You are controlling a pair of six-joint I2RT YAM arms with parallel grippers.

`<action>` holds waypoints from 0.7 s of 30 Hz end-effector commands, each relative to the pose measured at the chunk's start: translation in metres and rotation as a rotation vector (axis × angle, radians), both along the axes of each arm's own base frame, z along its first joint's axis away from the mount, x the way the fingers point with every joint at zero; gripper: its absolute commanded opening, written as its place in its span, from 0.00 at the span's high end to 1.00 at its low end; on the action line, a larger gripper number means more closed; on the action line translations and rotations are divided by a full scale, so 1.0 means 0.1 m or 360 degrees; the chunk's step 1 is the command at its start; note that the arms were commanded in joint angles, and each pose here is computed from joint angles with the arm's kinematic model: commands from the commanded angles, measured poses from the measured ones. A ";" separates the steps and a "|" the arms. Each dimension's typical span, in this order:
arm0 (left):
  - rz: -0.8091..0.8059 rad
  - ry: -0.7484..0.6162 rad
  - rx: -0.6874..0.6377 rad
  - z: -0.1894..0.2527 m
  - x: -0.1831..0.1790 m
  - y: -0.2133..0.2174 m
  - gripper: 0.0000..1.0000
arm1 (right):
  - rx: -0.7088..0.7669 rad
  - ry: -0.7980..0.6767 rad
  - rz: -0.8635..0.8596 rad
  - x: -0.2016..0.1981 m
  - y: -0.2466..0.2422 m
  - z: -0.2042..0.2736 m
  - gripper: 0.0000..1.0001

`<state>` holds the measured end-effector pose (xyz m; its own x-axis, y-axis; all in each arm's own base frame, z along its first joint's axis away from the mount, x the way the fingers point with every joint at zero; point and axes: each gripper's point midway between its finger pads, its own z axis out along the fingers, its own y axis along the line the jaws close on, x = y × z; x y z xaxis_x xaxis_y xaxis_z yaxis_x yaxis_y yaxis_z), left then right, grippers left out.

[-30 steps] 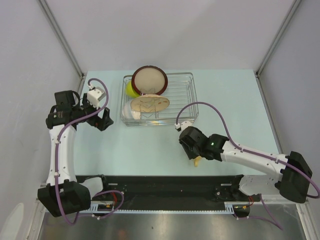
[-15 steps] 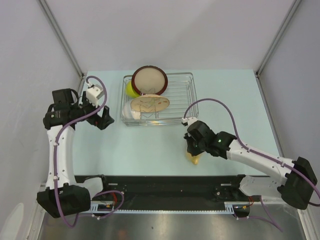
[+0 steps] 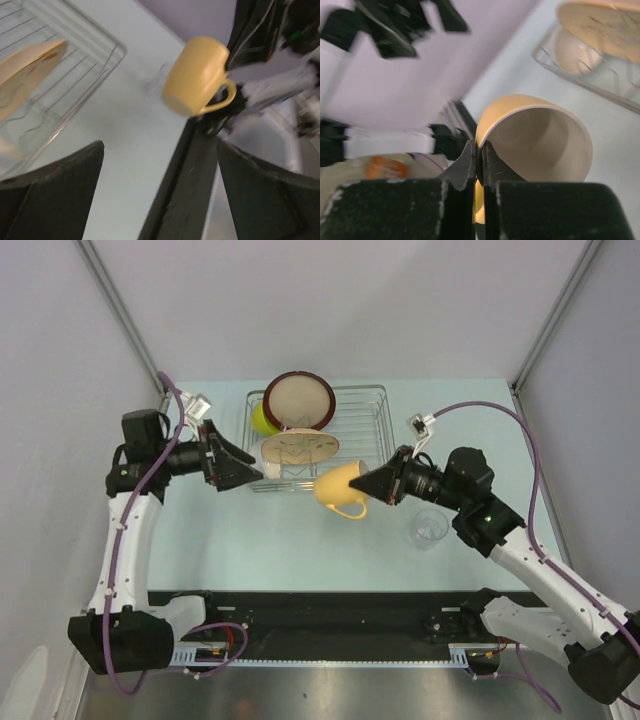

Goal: Load the mixed dishes into the dish rack

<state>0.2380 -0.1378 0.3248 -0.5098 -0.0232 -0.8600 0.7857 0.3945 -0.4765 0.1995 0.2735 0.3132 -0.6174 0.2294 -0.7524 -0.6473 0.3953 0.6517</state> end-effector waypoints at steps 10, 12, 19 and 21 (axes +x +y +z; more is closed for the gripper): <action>-0.0568 0.0377 -0.0346 0.19 -0.42 -0.61 0.00 | 0.0827 -0.0276 0.0437 -0.27 0.20 1.23 1.00; -0.0582 0.0363 -0.0357 0.25 -0.43 -0.65 0.00 | 0.0834 -0.0277 0.0441 -0.26 0.21 1.23 1.00; -0.0645 0.0398 -0.0360 0.21 -0.48 -0.79 0.00 | 0.0886 -0.0271 0.0483 -0.22 0.25 1.24 1.00; -0.0667 0.0404 -0.0357 0.20 -0.50 -0.82 0.00 | 0.0898 -0.0255 0.0486 -0.19 0.27 1.22 1.00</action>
<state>0.1918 -0.2129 0.3421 -0.7169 0.0384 -0.6961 0.6955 -0.0303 -0.7179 0.1918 0.3092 0.3955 -0.6818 0.3727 -0.6295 -0.7030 -0.0957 0.7047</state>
